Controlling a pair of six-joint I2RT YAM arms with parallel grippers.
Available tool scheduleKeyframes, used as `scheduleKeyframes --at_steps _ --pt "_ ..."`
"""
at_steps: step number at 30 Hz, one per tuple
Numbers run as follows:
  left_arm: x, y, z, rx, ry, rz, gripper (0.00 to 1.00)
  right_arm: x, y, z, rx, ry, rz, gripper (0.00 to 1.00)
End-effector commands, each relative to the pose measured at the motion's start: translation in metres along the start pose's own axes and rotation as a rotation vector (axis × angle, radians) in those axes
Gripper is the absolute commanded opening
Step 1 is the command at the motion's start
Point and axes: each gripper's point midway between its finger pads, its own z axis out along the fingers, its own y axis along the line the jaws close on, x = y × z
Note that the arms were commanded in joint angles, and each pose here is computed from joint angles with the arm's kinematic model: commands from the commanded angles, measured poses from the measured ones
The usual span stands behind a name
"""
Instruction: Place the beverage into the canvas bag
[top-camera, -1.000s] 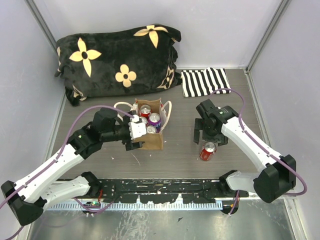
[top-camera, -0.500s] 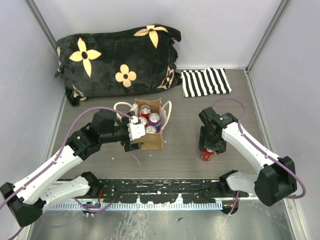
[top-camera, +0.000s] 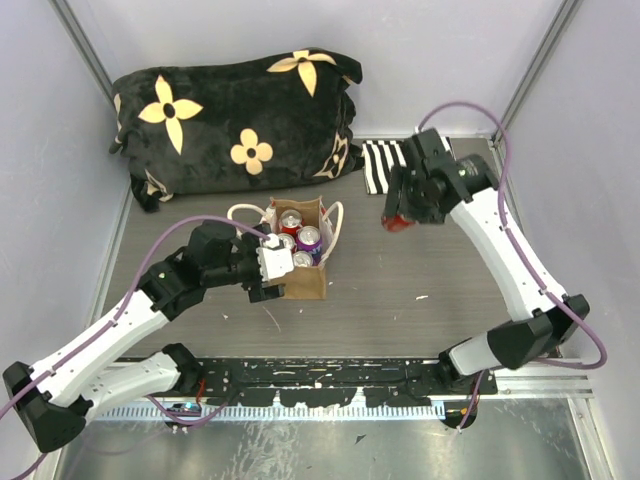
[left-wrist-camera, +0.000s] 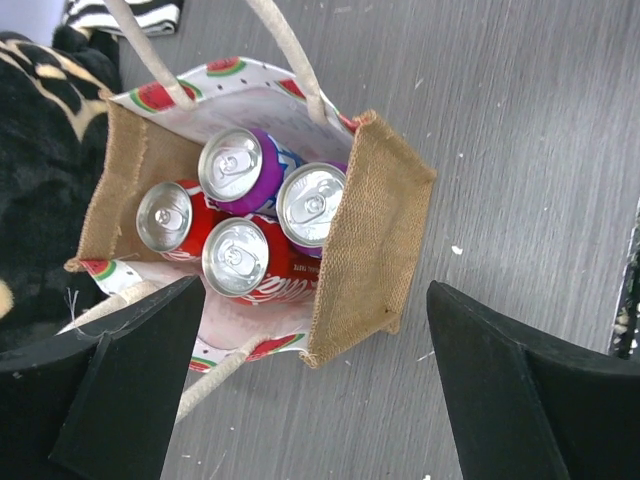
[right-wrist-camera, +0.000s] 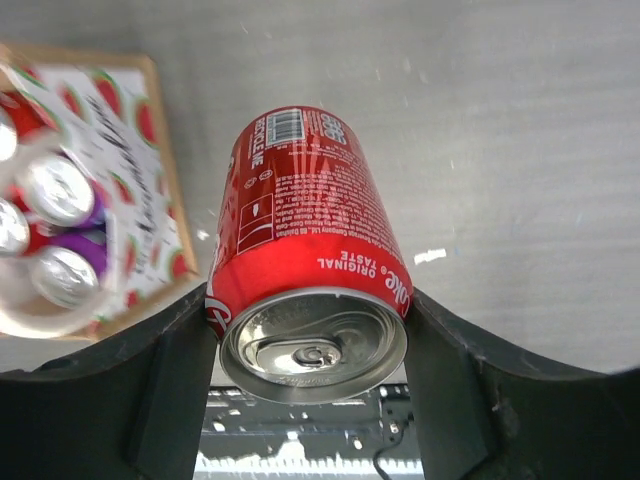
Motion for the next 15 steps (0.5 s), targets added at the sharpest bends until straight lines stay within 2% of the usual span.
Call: scheduleKeyframes --at_steps 1,5,9,15 --pt "0.013 0.004 0.016 -0.012 0.028 0.065 1.00 -0.059 0.015 -0.038 -0.042 -0.146 -0.037 0.01" --pt "0.022 0.012 0.032 -0.023 0.061 0.106 0.98 -0.091 0.046 -0.057 -0.162 -0.202 -0.051 0.01" --pt "0.029 0.012 0.044 -0.014 0.070 0.117 0.98 -0.105 0.076 -0.067 -0.298 -0.216 -0.073 0.01" --pt "0.042 -0.022 0.038 0.112 0.078 0.078 0.99 -0.110 0.115 -0.077 -0.449 -0.220 -0.132 0.01"
